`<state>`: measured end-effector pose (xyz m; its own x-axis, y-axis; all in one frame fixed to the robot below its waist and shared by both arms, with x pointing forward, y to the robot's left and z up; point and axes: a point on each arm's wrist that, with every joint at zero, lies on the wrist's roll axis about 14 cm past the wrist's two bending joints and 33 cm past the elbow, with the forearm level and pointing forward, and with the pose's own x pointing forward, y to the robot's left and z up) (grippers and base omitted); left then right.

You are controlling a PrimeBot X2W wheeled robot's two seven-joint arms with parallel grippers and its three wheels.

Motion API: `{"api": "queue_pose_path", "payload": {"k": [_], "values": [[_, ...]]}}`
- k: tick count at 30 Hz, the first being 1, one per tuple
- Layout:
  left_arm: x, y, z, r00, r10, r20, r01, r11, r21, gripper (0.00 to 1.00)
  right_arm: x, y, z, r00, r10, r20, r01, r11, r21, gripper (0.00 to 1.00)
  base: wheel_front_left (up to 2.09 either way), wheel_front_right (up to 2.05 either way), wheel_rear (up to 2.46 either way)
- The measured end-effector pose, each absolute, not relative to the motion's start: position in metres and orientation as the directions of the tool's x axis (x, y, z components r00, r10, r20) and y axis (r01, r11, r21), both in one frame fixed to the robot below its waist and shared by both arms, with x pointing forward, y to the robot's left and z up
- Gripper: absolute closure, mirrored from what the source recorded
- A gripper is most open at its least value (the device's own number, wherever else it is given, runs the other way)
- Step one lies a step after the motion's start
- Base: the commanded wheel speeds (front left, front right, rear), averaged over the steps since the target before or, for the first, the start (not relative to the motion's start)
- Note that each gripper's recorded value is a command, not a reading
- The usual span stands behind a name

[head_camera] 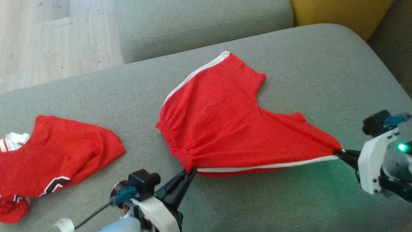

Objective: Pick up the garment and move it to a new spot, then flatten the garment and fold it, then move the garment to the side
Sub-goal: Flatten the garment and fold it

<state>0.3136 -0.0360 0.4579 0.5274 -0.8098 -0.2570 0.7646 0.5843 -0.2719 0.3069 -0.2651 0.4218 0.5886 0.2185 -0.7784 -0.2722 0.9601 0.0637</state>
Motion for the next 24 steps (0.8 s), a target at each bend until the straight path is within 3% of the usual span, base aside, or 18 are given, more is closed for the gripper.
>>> {"api": "queue_pose_path", "payload": {"k": [7, 24], "values": [[0.312, -0.035, 0.461, 0.532, -0.805, -0.261, 0.752, 0.591, -0.291, 1.0, 0.324, -0.27, 0.438, 0.649, 0.215, -0.73, -0.254, 0.965, 0.058, 1.0, 0.0, 0.0, 0.0], [0.382, -0.014, 0.47, 0.634, -0.731, -0.252, 0.699, 0.681, -0.217, 1.0, 0.436, -0.236, 0.48, 0.788, 0.227, -0.572, -0.315, 0.947, -0.058, 1.0, 0.0, 0.0, 0.0]]}}
